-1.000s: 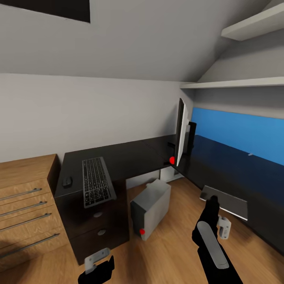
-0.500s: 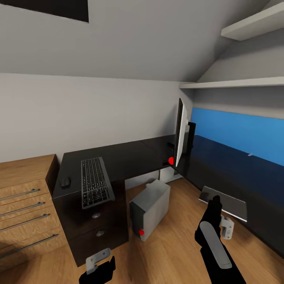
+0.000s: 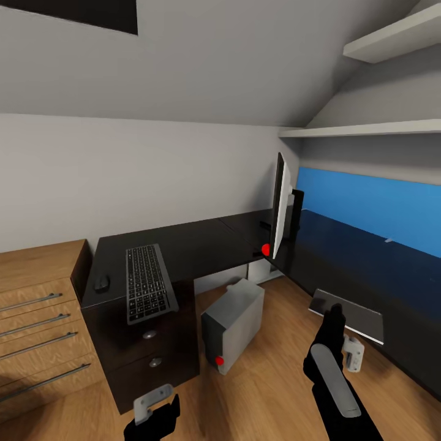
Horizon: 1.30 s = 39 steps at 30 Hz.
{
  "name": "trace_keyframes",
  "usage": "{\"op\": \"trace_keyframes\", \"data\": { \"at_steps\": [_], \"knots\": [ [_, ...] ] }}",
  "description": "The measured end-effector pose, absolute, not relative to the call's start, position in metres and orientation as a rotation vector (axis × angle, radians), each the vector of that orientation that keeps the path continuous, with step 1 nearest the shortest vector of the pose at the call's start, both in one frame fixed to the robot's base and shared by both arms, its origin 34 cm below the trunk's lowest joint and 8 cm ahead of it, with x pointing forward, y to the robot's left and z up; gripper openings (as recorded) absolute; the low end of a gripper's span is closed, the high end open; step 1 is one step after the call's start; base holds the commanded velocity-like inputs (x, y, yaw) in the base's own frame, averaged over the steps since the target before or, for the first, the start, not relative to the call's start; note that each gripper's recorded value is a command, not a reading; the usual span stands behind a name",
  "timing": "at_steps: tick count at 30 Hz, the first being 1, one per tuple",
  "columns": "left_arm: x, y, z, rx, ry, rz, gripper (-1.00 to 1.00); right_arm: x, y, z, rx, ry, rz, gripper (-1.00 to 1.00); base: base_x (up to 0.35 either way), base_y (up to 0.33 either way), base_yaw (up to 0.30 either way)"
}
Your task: In the bedroom, organize the workspace by keeping the computer under the desk, ensuring the monitor is on the desk, placing the keyboard on the desk next to the monitor, placing the mouse on the desk next to the keyboard, moving the folder from the swivel chair onto the desk next to the mouse, stacking the notebook on top of the folder with the pen on top of the notebook, and positioning the swivel chair next to the desk.
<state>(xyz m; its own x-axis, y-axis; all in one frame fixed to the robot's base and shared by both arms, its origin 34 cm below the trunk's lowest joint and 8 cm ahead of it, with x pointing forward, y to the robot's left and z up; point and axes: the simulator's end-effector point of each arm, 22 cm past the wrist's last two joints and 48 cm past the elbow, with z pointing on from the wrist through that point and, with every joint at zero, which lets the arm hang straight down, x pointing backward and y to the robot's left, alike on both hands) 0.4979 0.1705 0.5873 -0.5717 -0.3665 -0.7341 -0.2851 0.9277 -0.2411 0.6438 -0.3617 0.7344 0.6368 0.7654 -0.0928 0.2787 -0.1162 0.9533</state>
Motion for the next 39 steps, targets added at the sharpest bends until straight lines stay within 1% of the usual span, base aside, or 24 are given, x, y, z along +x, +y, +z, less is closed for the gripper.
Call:
{"op": "trace_keyframes", "data": {
  "at_steps": [19,26,39],
  "knots": [
    [0.498,0.169,0.587,-0.457,2.215,-0.122,1.00,0.642,-0.362,0.710,1.707,0.911,0.469,1.00,0.000,0.000,0.000],
    [0.498,0.169,0.587,-0.457,2.214,-0.122,1.00,0.642,-0.361,0.707,1.708,0.916,0.465,1.00,0.000,0.075,0.000],
    [0.498,0.169,0.587,-0.457,2.214,-0.121,1.00,0.641,-0.361,0.707,1.709,0.918,0.463,1.00,0.000,0.016,0.000]
  ]
}}
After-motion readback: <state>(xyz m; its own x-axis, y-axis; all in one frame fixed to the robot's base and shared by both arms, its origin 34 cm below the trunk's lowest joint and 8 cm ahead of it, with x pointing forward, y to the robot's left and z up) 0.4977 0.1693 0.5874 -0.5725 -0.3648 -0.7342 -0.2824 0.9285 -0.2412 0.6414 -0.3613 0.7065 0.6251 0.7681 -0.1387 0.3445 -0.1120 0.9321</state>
